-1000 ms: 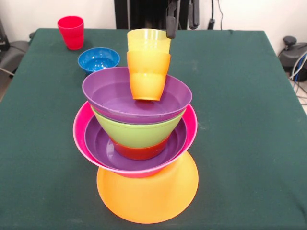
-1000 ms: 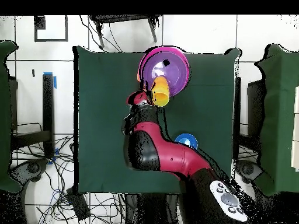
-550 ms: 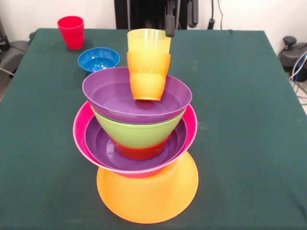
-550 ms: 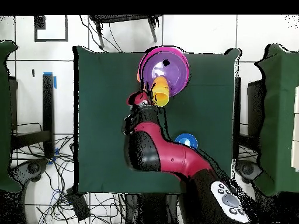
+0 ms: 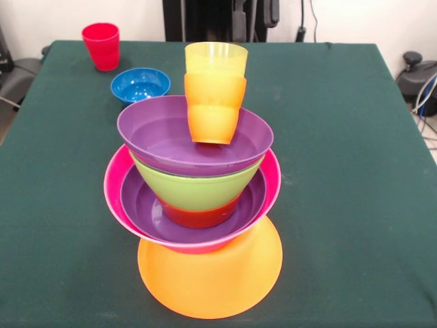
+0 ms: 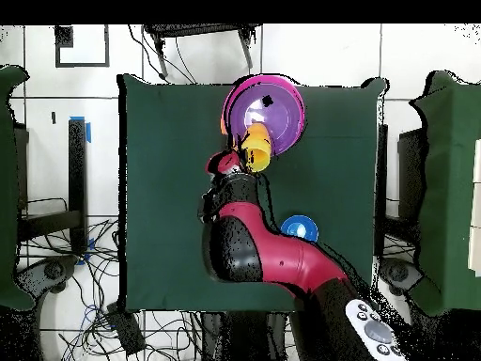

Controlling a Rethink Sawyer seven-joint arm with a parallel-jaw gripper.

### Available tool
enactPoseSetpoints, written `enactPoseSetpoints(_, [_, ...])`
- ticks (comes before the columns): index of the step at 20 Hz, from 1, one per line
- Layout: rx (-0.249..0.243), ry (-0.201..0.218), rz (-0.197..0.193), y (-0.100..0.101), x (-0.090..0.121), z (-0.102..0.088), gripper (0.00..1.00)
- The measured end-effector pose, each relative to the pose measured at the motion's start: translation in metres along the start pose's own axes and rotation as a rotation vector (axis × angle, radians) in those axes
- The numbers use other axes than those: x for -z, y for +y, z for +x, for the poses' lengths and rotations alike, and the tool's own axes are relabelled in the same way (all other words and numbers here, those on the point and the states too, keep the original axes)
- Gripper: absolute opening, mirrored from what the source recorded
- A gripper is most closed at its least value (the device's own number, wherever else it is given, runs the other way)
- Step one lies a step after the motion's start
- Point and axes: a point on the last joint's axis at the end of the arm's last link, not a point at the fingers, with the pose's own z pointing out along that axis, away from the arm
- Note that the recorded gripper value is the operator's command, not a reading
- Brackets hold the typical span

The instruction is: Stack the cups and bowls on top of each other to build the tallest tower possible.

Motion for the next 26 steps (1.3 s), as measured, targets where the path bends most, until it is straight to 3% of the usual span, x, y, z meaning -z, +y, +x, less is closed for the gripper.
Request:
enactPoseSetpoints(17, [0.014, 0.041, 0.008, -0.012, 0.002, 0.016, 1.0])
enactPoseSetpoints(26, [0.011, 0.061, 0.02, -0.028, -0.002, 0.019, 1.0])
